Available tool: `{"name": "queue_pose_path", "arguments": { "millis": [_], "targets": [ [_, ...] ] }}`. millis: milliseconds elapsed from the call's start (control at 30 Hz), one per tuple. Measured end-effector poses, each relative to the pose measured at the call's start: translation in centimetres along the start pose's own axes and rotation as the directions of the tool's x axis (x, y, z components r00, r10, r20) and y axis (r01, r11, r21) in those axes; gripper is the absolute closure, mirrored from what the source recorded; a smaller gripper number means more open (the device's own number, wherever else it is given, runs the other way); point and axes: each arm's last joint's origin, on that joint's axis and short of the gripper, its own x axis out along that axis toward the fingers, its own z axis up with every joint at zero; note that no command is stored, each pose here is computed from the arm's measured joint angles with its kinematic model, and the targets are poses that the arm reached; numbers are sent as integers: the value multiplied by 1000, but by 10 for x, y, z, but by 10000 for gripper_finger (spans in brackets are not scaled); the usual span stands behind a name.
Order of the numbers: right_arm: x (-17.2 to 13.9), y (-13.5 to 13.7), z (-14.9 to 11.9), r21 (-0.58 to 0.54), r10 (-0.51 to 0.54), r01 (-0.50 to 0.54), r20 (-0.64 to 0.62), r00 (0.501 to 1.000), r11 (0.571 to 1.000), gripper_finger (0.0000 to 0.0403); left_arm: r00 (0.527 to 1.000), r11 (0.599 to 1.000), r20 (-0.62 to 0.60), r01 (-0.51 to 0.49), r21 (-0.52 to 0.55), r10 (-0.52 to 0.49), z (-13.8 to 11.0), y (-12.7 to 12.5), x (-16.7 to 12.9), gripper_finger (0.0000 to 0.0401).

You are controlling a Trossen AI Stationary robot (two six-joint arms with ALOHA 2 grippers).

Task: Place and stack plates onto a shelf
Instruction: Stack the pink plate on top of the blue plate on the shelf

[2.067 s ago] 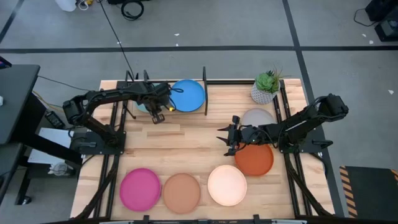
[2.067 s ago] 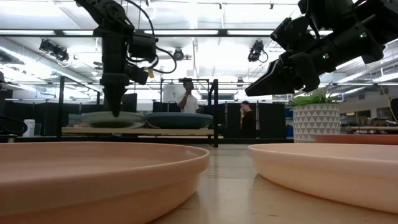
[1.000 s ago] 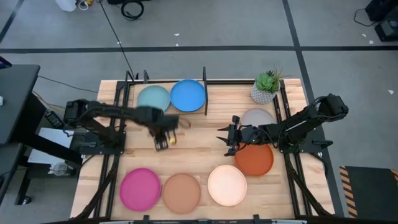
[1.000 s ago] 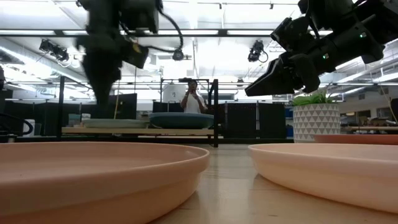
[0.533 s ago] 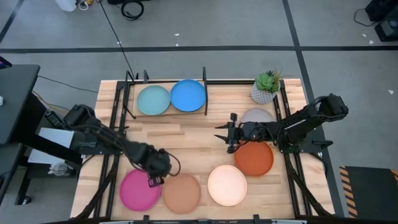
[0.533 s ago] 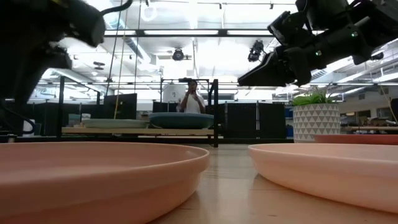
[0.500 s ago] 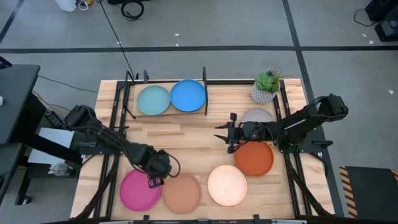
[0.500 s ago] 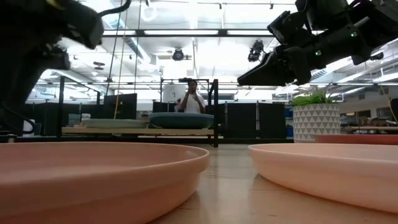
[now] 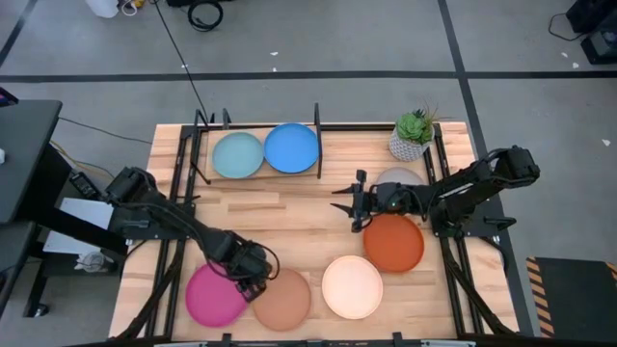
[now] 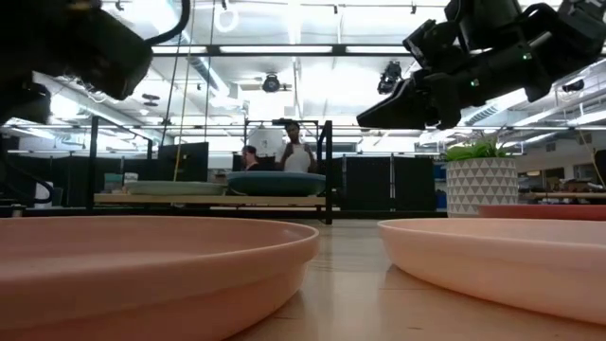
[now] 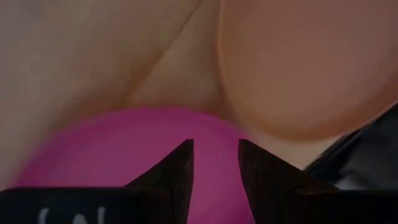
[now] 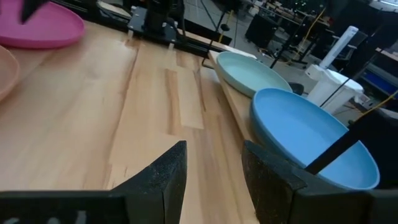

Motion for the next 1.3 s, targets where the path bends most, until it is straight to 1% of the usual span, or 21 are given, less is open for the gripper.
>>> {"name": "queue_pose_path", "arguments": {
  "millis": [33,100,167,200,267,433,567,667,767,867,933,1000,1067,1167,1300],
  "targets": [
    [0,-1,0,-1,7,-7,4,1000,1000,243,1000,997,6,23,-70,-23,0,-4,3,268],
    [1,-2,0,-3,28,-28,16,999,1000,243,999,979,3,37,-202,-37,-1,-7,9,268],
    [1,-3,0,-4,58,-58,27,998,998,243,999,955,-12,47,-293,-53,-1,-11,15,268],
    [1,-3,0,-4,69,-69,32,997,998,243,999,941,-21,33,-337,-42,-3,-11,18,268],
    [1,-3,1,-2,86,-86,43,995,996,243,999,921,-28,23,-389,-37,-7,-12,23,268],
    [1,-3,1,2,92,-93,46,995,996,243,992,912,-33,101,-397,-124,-22,-26,26,270],
    [1,-3,2,6,89,-90,61,994,996,243,992,904,-29,98,-417,-121,-37,-37,25,281],
    [1,-3,4,7,102,-103,82,991,995,243,997,898,-37,50,-438,-73,-46,-44,31,289],
    [1,-3,5,5,105,-106,98,990,994,243,998,898,-46,18,-440,-43,-48,-56,38,295],
    [1,-3,6,2,110,-111,110,988,994,243,997,909,-72,-58,-414,31,-45,-66,43,298],
    [1,-3,7,-6,114,-114,116,987,993,243,990,909,-91,-138,-393,111,-44,-69,43,298],
    [1,-3,7,-13,114,-114,116,987,993,243,983,912,-101,-181,-369,154,-44,-72,42,298],
    [1,-4,7,-14,112,-111,122,986,994,243,980,910,-104,-195,-366,169,-43,-76,38,298],
    [1,-4,8,-20,111,-109,129,985,994,243,983,914,-83,-181,-363,162,-42,-80,32,298],
    [1,-4,9,-25,111,-109,136,984,994,243,983,913,-48,-183,-365,177,-44,-79,33,298]
  ]
}}
